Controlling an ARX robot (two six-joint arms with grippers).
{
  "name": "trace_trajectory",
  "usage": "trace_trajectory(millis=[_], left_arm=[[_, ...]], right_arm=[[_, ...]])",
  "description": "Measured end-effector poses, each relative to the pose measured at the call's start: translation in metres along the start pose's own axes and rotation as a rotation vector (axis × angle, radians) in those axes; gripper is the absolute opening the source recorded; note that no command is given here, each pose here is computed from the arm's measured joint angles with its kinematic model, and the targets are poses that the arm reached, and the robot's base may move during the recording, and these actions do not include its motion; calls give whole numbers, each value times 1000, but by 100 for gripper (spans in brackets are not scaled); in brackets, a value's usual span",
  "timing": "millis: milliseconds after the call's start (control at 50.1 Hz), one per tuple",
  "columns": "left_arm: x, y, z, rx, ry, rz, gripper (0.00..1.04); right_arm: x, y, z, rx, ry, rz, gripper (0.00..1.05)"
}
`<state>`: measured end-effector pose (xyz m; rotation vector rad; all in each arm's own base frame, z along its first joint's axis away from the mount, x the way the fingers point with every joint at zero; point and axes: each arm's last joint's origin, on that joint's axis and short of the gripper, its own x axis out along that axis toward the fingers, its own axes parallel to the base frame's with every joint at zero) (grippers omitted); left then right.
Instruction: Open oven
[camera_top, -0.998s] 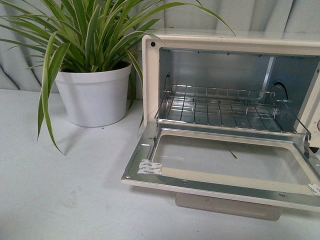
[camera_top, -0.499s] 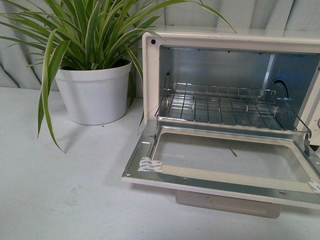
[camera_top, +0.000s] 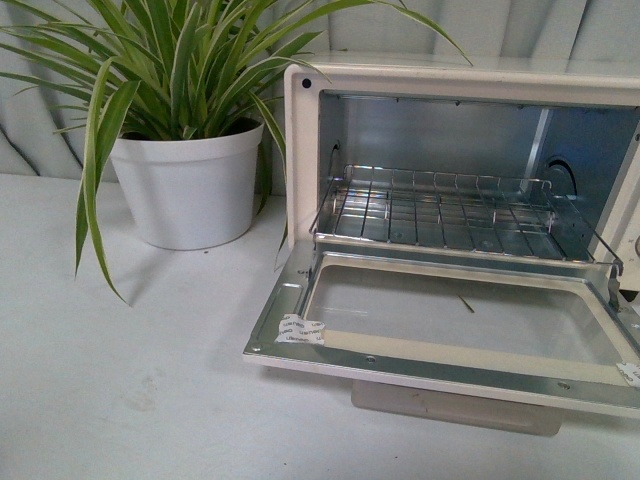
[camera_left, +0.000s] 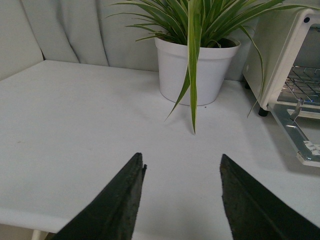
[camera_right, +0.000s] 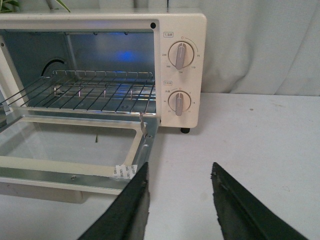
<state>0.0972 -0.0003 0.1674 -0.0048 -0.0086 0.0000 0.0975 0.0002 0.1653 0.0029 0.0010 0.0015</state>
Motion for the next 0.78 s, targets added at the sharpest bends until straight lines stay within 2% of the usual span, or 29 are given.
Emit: trace_trajectory(millis=[40,180,240,279,319,778], left_arm=[[0,0,0,0,0,0,56],[0,0,0,0,0,0,81],[0,0,0,0,0,0,96],[0,0,0,1,0,0,100],[0,0,0,1,0,0,98],[0,0,0,1,0,0,98]], right_arm=[[0,0,0,0,0,0,48],[0,0,0,0,0,0,72],[0,0,0,0,0,0,86],[0,0,0,0,0,0,96],[0,0,0,1,0,0,96],[0,0,0,0,0,0,95]])
